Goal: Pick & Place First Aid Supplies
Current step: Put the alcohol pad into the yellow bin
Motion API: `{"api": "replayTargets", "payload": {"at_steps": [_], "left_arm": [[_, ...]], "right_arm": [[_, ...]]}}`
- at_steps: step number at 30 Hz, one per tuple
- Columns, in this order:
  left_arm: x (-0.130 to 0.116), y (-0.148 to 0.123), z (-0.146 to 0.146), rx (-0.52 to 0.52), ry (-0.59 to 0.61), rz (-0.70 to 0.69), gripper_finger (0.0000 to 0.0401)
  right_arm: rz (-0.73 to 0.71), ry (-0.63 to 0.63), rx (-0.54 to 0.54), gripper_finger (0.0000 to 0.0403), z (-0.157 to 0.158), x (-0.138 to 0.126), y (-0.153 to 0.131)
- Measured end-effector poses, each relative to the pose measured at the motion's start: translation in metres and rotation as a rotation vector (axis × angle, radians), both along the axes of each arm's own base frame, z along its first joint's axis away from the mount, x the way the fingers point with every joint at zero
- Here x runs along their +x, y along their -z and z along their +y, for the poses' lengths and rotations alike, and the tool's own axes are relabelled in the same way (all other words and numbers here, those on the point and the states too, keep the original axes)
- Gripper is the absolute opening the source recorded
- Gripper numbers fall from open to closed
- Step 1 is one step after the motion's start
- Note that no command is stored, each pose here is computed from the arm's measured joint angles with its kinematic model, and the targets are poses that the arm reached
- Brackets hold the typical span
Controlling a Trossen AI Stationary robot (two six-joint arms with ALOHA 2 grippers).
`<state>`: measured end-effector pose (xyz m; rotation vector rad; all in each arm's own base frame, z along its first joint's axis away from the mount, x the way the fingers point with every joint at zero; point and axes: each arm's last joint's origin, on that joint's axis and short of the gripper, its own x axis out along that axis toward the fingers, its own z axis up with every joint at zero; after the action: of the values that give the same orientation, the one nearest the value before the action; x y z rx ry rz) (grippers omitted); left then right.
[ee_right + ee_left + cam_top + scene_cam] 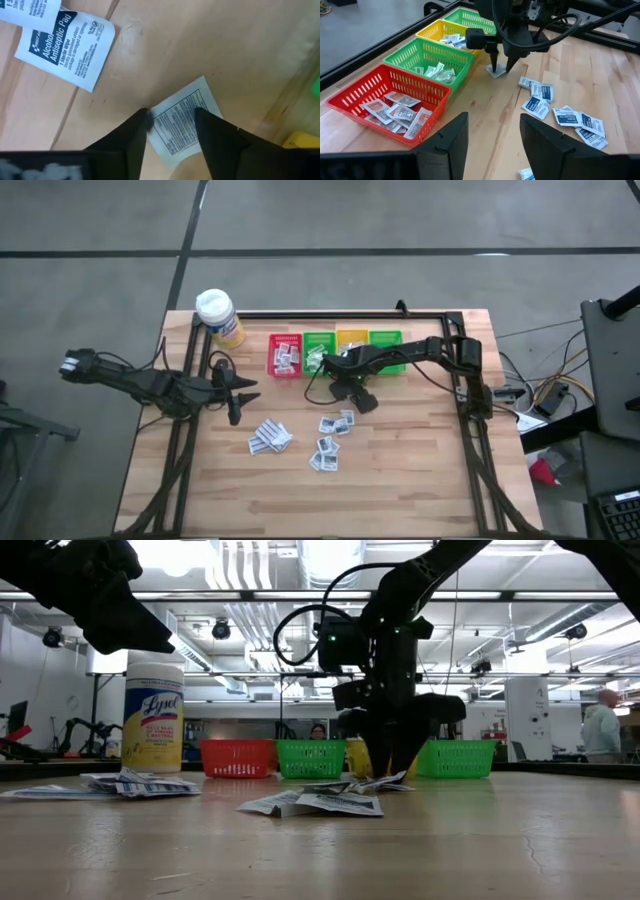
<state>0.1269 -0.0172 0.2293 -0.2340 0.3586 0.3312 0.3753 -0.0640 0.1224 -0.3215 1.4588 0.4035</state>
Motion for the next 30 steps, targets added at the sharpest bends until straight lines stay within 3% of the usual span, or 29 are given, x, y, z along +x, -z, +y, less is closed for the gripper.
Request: {"api": "replayTargets", "payload": {"at_steps": [7,18,24,27,30], "left_arm": [[0.0,0.0,0.0,0.0,0.0,-0.001,0.0172],[0.0,0.0,0.0,0.0,0.001,-0.002,0.0172],[0.001,-0.001,0.0,0.001,0.001,-0.008,0.0172],[0.001,-0.001,0.0,0.0,0.001,-0.01,0.0172],[0.002,0.0,-0.001,0.002,0.002,-0.006,0.0172]], "right_arm": [[0.012,0.017,0.02,0.0116,0.003,-0.001,-0.003],[0.025,0.125,0.207,0.002,0.011,-0.007,-0.033],[0.022,0.198,0.216,0.0009,0.008,-0.01,-0.057],[-0.03,0.227,0.321,0.0008,0.006,-0.013,-0.079],[-0.08,0.261,0.518,0.0008,0.003,-0.016,-0.097]]}}
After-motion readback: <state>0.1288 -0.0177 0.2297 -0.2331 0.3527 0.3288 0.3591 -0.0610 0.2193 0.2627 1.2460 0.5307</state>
